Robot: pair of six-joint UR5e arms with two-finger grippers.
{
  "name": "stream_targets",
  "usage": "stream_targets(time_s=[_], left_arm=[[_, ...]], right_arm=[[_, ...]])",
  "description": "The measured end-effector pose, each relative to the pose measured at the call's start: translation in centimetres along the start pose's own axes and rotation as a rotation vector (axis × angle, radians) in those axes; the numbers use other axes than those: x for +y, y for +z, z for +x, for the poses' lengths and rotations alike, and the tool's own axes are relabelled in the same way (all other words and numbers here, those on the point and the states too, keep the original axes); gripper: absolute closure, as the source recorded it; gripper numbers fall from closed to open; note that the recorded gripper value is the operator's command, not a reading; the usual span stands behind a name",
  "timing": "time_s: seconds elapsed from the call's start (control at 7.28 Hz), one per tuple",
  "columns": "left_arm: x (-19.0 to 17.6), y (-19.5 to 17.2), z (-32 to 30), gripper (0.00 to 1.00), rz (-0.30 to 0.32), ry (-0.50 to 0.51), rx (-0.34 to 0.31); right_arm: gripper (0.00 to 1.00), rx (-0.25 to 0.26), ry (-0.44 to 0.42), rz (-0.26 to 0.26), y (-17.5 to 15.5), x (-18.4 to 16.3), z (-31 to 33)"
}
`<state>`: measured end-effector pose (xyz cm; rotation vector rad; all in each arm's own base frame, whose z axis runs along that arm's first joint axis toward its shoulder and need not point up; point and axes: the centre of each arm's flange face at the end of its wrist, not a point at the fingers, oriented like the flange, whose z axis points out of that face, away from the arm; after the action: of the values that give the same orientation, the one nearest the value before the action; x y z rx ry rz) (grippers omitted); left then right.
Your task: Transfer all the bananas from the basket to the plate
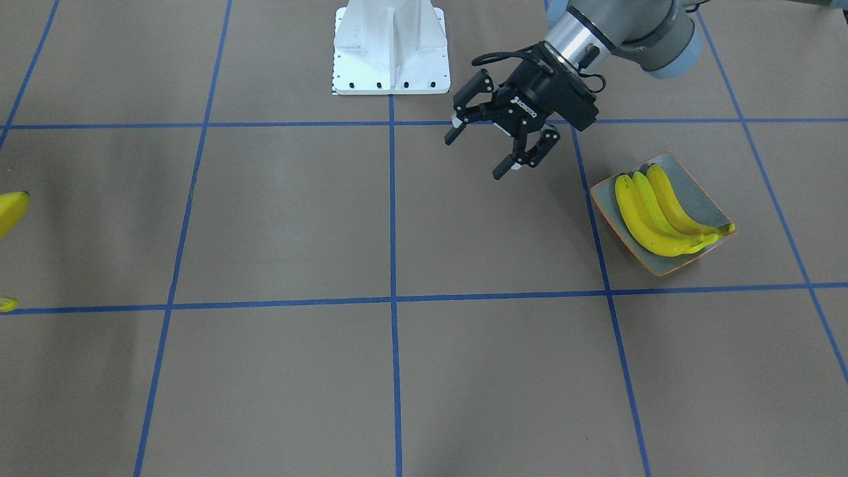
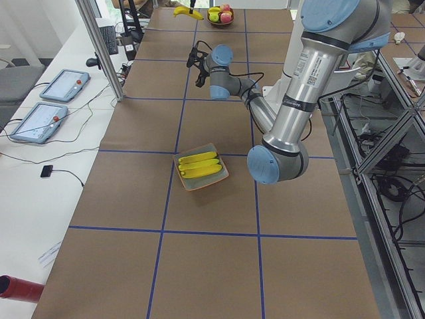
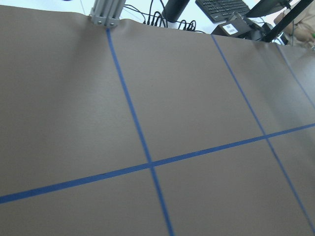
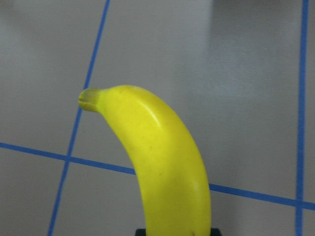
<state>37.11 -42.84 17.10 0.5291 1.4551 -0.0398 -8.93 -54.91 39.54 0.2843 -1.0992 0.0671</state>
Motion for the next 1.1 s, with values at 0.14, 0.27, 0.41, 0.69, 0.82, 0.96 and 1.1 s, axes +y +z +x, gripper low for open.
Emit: stream_targets(time_s=[0.14, 0.27, 0.41, 0.69, 0.82, 0.96, 1.1], left_arm=[[-0.3, 0.1, 2.9, 0.0, 0.004, -0.058, 0.053], [-0.7, 0.0, 5.3, 0.0, 0.009, -0.11, 0.098], [-1.0, -0.2, 6.8, 0.0, 0.015, -0.151, 0.137], [-1.5, -0.6, 7.8, 0.0, 0.053, -0.19, 0.185], [-1.6, -0.6, 7.8, 0.0, 0.066, -0.197, 0.19], [-1.7, -0.5, 7.6, 0.0, 0.071, -0.2, 0.187], [-1.6, -0.4, 7.5, 0.01, 0.072, -0.201, 0.188]], right_arm=[[1.0, -0.033, 0.046, 0.008, 1.2, -0.9, -5.3], [1.0, -0.066, 0.089, 0.028, 2.6, -1.0, -10.9], [1.0, -0.106, 0.129, 0.062, 4.1, 0.3, -16.6], [1.0, -0.2, 0.162, 0.101, 5.1, 4.6, -25.1], [1.0, -0.247, 0.16, 0.108, 5.0, 6.6, -28.4], [1.0, -0.289, 0.149, 0.105, 4.6, 8.2, -30.6], [1.0, -0.33, 0.141, 0.098, 4.1, 9.4, -32.1]])
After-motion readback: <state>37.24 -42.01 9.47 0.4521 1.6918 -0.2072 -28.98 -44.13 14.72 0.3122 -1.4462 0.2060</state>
